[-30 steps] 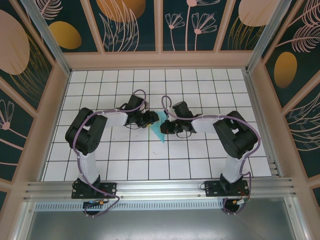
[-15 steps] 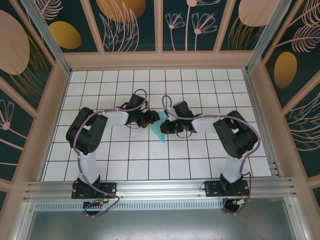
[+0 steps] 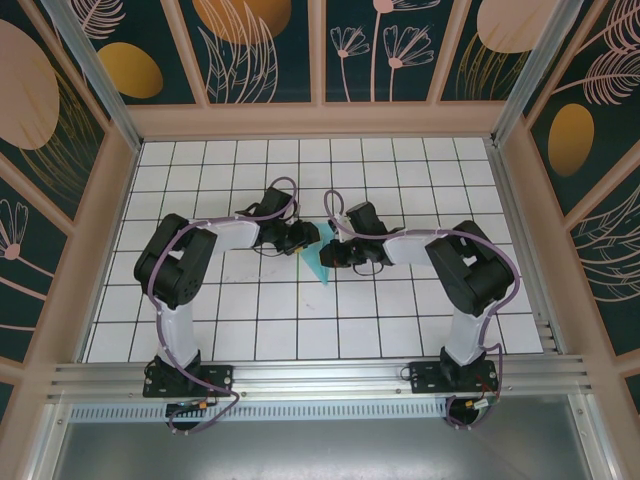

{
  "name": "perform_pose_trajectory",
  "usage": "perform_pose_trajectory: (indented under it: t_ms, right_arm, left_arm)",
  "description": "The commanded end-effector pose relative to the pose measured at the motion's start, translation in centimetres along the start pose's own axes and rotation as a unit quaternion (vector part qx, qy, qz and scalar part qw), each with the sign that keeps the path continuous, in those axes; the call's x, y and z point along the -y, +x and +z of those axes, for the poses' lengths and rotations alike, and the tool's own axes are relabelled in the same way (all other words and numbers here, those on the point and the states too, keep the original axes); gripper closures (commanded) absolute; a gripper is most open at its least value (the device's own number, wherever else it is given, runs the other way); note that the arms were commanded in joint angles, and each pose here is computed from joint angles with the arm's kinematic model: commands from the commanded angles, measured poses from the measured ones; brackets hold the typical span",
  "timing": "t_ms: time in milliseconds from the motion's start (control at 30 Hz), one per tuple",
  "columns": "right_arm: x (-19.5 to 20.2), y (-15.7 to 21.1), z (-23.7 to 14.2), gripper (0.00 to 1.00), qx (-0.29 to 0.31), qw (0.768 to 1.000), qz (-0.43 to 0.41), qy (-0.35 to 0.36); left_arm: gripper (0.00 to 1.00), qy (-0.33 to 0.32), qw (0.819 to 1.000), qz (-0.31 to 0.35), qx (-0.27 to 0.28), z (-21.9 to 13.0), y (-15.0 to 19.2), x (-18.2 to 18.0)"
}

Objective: Fold a paper plane with a square sheet of paper (fold left side to right side)
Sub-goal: Fourth fold the wing at the center of the table.

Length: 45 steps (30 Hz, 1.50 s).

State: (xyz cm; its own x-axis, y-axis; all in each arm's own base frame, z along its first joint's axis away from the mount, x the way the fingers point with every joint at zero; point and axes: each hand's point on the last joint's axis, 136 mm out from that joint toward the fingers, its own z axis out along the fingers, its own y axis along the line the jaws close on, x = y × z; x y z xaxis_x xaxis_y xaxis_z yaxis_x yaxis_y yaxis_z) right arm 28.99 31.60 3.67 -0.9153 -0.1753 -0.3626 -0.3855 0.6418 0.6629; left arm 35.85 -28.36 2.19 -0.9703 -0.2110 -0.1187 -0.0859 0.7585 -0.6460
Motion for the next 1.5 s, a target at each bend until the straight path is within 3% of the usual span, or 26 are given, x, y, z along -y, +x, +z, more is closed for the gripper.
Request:
perform_pose_trajectory:
  t_ms: [0, 533, 700, 933, 1467]
  right_arm:
    - [-0.2, -0.6, 0.1, 0.85, 0.008, 1.000, -0.004, -0.017]
    - [-1.4, -2.7, -4.4, 0.64, 0.057, 0.997, 0.006, -0.048]
    - [-1.0, -5.0, -5.9, 0.64, 0.087, 0.992, 0.044, -0.081]
    - [0.4, -7.6, -4.4, 0.64, 0.080, 0.992, 0.073, -0.062]
    - [0.6, -6.2, -1.4, 0.66, 0.034, 0.991, 0.098, -0.085]
  left_arm:
    - [0.52, -0.107, 0.994, -0.013, -0.025, 2.5, 2.3, -6.7]
    - [0.52, -0.108, 0.994, -0.015, -0.027, 2.5, 2.3, -6.8]
    - [0.52, -0.108, 0.994, -0.014, -0.026, 2.5, 2.3, -6.8]
    - [0.52, -0.108, 0.994, -0.013, -0.026, 2.5, 2.3, -6.7]
    - [0.52, -0.106, 0.994, -0.014, -0.026, 2.6, 2.3, -6.7]
